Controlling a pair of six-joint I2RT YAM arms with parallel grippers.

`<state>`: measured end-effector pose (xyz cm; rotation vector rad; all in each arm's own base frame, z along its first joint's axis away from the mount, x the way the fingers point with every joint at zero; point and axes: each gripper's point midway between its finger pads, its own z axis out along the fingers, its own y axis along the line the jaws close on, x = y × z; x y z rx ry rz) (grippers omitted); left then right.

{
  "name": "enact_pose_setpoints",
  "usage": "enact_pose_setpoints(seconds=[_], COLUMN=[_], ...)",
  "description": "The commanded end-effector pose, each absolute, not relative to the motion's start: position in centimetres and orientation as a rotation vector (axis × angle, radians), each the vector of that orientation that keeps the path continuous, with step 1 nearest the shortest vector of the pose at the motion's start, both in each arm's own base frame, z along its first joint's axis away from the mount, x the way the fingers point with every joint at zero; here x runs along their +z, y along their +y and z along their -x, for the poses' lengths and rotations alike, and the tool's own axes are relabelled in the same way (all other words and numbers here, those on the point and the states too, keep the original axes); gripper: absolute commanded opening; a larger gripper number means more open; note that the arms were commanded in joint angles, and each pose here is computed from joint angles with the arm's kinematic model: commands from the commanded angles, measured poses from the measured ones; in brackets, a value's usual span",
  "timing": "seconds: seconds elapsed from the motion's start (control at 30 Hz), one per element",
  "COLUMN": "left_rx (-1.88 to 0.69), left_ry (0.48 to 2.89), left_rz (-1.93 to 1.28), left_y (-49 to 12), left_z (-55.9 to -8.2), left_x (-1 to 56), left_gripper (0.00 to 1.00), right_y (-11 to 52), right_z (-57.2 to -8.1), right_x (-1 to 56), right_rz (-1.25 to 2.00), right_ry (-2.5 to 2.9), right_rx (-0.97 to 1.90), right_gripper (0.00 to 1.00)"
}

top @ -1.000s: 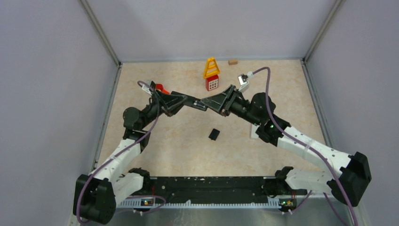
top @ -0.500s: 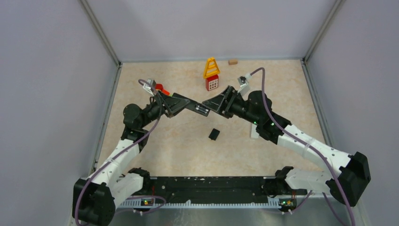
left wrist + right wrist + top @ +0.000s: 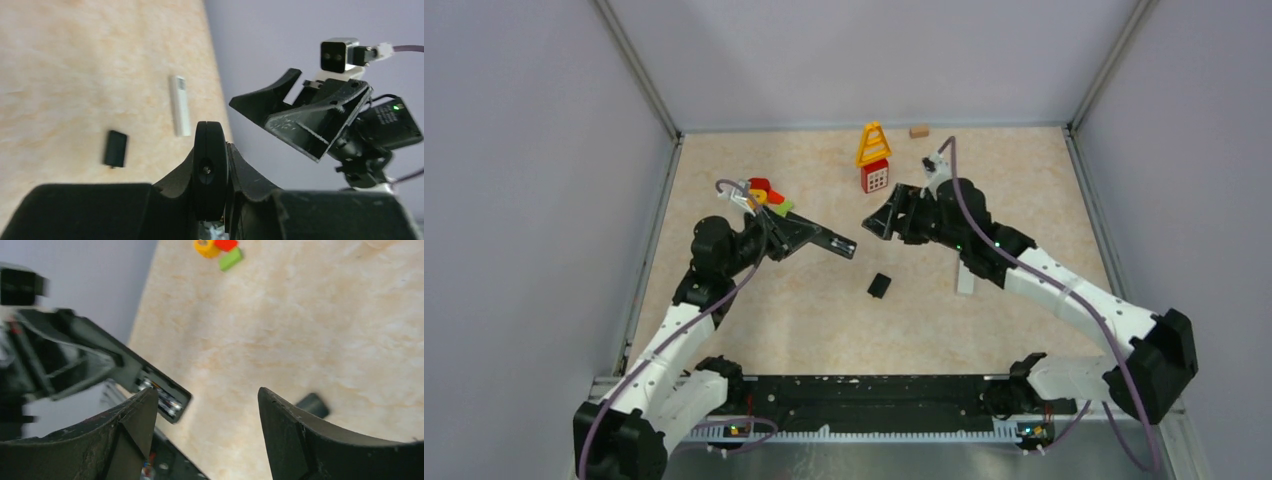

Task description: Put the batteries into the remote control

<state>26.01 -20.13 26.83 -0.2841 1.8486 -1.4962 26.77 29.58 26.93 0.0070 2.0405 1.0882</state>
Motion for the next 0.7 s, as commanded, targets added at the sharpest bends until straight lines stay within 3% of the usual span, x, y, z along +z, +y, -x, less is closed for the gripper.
enact_pose_setpoints(seconds=[0.0, 0.1, 0.27, 0.5, 0.67], left_rx=[-1.080, -0.926, -0.840, -0.846, -0.918], left_ry=[1.942, 1.971, 1.973, 1.979, 2.011], left_rz=[0.334, 0.398, 0.405, 0.377, 0.286], left_y=[-16.2, -14.1, -13.0, -13.2, -14.7], left_z=[-27.3, -27.4, -27.4, -27.4, -27.0], left_x=[23.3, 21.6, 21.0, 20.9, 20.4], left_gripper=[0.00, 0.00, 0.00, 0.00, 0.00], right_y=[28.1, 27.3, 26.8, 28.1, 29.0], right_z=[-27.4, -27.5, -28.7, -29.7, -28.9], right_x=[18.1, 13.4, 9.4, 7.2, 6.2], right_rz=[0.307, 0.363, 0.191, 0.181, 0.550], right_ry=[2.256, 2.382, 2.461, 2.487, 2.478], right_rx=[0.743, 0.609, 0.398, 0.312, 0.329], right_gripper=[0.74, 0.74, 0.70, 0.36, 0.33])
